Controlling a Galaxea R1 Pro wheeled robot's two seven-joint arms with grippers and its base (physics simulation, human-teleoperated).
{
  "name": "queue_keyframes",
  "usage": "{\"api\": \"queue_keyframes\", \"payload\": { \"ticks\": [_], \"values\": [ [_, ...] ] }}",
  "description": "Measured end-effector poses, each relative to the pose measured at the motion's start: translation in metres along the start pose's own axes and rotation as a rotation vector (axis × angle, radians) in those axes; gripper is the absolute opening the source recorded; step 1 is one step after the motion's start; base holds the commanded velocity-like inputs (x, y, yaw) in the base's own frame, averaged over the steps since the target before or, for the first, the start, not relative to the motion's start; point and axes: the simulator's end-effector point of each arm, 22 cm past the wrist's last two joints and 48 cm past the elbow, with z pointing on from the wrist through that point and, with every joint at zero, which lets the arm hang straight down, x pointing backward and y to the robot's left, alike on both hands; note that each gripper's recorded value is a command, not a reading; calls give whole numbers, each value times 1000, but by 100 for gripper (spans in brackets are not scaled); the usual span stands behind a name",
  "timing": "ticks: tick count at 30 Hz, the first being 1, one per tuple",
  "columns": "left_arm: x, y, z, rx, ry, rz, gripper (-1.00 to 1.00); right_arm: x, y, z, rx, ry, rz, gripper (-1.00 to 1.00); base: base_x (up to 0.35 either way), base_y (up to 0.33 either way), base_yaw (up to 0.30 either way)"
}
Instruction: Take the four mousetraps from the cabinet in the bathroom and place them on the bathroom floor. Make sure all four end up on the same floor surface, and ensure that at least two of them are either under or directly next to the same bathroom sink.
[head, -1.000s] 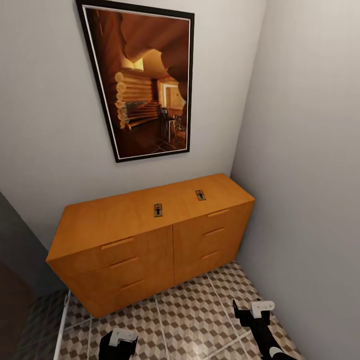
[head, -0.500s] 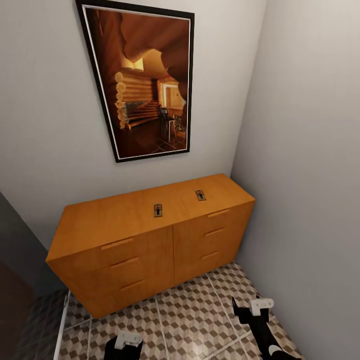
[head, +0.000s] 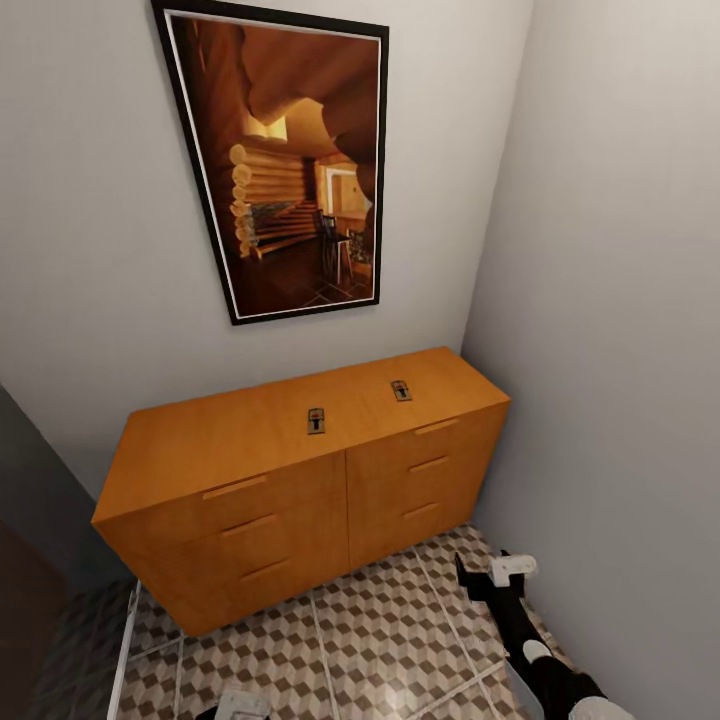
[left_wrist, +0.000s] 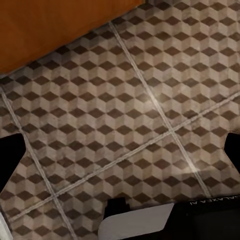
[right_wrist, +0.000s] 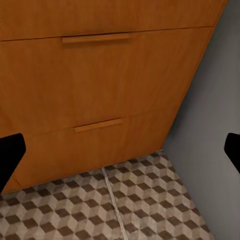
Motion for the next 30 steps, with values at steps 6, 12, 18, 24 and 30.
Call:
{"api": "queue_keyframes", "payload": {
  "ticks": [6,12,18,24,30],
  "values": [
    [33,3,-8,-3,44,1,100,-47,4,23,-7,-16,2,100,0,0,0],
    [52,9,-14,-10,69,2,100,-101,7,36,-14,-60,5,100,0,0,0],
    [56,13,-15,-15,73,3,100,-162,11,40,-22,-124,9,100,0,0,0],
    [57,16,-16,-19,74,5,100,-210,18,26,-36,-125,11,100,0,0,0],
    [58,16,-16,-19,74,5,100,-260,23,-1,-48,-118,9,100,0,0,0]
  ]
}}
